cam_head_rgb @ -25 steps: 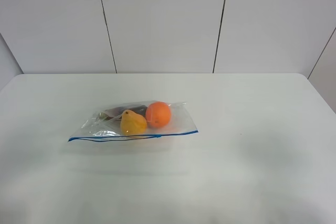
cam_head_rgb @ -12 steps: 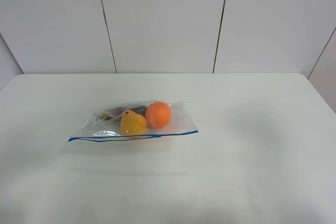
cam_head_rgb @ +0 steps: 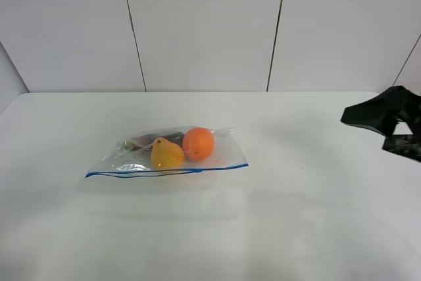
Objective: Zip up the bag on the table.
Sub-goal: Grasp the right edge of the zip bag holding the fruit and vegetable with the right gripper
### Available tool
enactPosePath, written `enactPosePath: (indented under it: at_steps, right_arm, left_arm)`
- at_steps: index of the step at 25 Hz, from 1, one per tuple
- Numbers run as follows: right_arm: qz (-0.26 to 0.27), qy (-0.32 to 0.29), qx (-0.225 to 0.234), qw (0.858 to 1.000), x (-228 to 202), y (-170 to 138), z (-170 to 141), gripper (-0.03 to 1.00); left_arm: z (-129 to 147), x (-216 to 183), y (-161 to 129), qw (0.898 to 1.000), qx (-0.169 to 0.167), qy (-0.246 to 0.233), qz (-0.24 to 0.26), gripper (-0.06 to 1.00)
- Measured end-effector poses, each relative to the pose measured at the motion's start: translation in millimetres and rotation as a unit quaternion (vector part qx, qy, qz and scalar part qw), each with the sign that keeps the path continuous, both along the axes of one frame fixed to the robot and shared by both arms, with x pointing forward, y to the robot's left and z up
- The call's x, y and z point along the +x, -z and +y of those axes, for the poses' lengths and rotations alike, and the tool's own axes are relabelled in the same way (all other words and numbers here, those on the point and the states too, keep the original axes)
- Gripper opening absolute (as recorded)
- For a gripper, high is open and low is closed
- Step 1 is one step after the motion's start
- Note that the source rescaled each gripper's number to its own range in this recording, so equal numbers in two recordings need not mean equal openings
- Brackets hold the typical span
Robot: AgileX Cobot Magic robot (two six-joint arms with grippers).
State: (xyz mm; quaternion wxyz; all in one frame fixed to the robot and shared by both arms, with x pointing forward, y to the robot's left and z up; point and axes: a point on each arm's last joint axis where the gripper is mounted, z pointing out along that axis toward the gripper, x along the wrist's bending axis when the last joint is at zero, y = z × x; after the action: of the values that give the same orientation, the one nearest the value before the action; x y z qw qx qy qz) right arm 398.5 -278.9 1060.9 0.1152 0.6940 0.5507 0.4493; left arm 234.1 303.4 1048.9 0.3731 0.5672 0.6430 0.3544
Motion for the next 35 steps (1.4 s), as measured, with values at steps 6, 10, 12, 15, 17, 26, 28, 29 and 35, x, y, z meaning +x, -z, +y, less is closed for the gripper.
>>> enactPosePath:
  at_steps: [6, 10, 12, 15, 17, 26, 28, 29, 35]
  right_arm:
    - [0.052, -0.057, 0.082, 0.994, 43.8, 31.9, 9.3, 0.97]
    - [0.070, -0.113, 0.145, 0.980, 61.4, 50.5, 18.7, 0.97]
    - [0.078, -0.126, 0.181, 0.972, 68.1, 57.4, 22.1, 0.97]
    - [0.097, -0.138, 0.205, 0.964, 75.7, 70.6, 25.8, 0.97]
    - [0.118, -0.149, 0.208, 0.959, 78.8, 81.2, 32.8, 0.97]
    - [0.169, -0.166, 0.180, 0.955, 87.4, 124.6, 80.0, 0.90]
    - [0.174, -0.160, 0.189, 0.953, 90.3, 131.7, 82.5, 0.89]
    - [0.175, -0.160, 0.193, 0.952, 91.2, 134.4, 83.3, 0.88]
    - [0.192, -0.180, 0.207, 0.942, 92.4, 149.2, 87.2, 0.88]
  left_arm:
    - [0.0, 0.0, 0.0, 1.000, 0.000, 0.000, 0.000, 1.00]
    - [0.0, 0.0, 0.0, 1.000, 0.000, 0.000, 0.000, 1.00]
    - [0.0, 0.0, 0.0, 1.000, 0.000, 0.000, 0.000, 1.00]
    - [0.0, 0.0, 0.0, 1.000, 0.000, 0.000, 0.000, 1.00]
    - [0.0, 0.0, 0.0, 1.000, 0.000, 0.000, 0.000, 1.00]
    - [0.0, 0.0, 0.0, 1.000, 0.000, 0.000, 0.000, 1.00]
    - [0.0, 0.0, 0.0, 1.000, 0.000, 0.000, 0.000, 1.00]
    - [0.0, 0.0, 0.0, 1.000, 0.000, 0.000, 0.000, 1.00]
    - [0.0, 0.0, 0.0, 1.000, 0.000, 0.000, 0.000, 1.00]
